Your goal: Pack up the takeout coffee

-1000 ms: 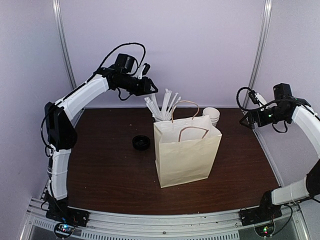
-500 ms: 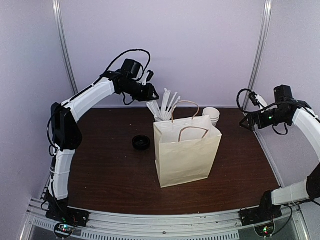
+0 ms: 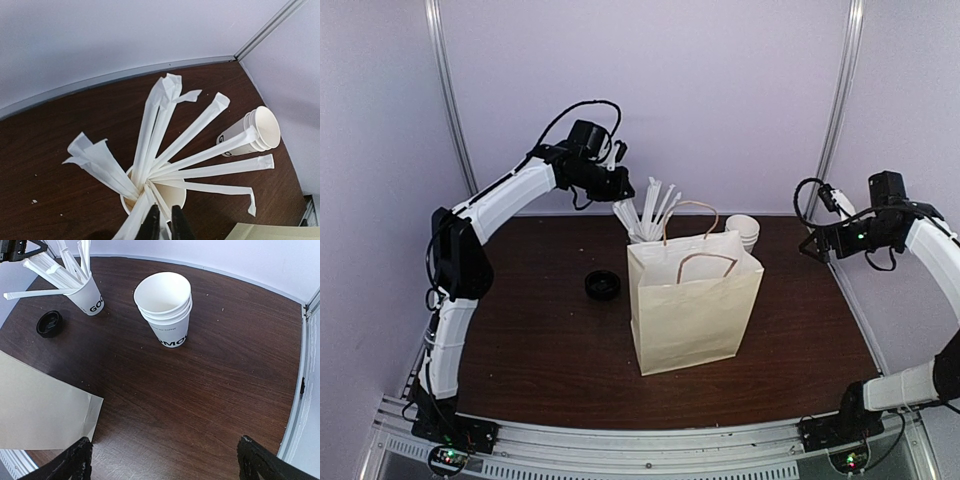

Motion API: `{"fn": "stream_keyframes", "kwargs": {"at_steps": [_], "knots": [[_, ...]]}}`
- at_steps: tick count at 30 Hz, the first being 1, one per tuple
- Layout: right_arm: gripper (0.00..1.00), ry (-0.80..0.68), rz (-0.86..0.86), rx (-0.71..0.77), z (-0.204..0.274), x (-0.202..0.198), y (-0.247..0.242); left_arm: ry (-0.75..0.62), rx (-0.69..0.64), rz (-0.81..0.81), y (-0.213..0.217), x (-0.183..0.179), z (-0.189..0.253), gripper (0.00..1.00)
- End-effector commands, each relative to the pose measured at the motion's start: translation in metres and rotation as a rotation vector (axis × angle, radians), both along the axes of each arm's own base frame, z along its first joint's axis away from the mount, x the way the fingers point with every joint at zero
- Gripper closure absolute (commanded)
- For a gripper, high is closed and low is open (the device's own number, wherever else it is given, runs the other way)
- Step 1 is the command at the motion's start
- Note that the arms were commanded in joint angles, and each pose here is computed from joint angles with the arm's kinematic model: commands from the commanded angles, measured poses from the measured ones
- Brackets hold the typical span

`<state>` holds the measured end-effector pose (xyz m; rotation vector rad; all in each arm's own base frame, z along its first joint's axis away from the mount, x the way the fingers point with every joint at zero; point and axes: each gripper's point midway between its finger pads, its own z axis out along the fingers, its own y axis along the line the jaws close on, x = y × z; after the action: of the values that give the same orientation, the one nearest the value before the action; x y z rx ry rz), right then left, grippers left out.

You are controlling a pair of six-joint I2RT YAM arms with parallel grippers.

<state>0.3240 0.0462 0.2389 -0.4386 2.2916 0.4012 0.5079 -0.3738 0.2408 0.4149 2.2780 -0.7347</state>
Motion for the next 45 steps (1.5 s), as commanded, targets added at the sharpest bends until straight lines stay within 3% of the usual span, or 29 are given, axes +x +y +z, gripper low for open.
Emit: {"fn": "stream_keyframes", "kwargs": {"at_steps": [1,11,22,33,39,45], "knots": [[0.00,-0.032,-0.005,0.015,0.008,-0.001,0.000,-0.060,-0.040,0.006,-0.006,0.007,0.022,0.97],[0.00,-0.039,-0.001,0.027,0.011,-0.001,0.002,-0.169,-0.113,-0.047,-0.011,-0.010,0.082,1.00],[0.00,-0.059,0.004,0.035,0.019,-0.005,0.004,-0.313,-0.089,-0.048,0.025,-0.050,0.170,1.00],[0.00,-0.084,0.022,0.069,0.029,-0.010,0.011,-0.347,-0.099,-0.092,0.069,-0.132,0.228,1.00],[0.00,-0.089,0.028,0.075,0.032,-0.013,0.012,-0.394,-0.182,-0.263,0.070,-0.203,0.262,1.00],[0.00,-0.085,0.031,0.068,0.028,-0.010,0.011,-0.349,-0.240,-0.414,0.076,-0.272,0.265,1.00]]}}
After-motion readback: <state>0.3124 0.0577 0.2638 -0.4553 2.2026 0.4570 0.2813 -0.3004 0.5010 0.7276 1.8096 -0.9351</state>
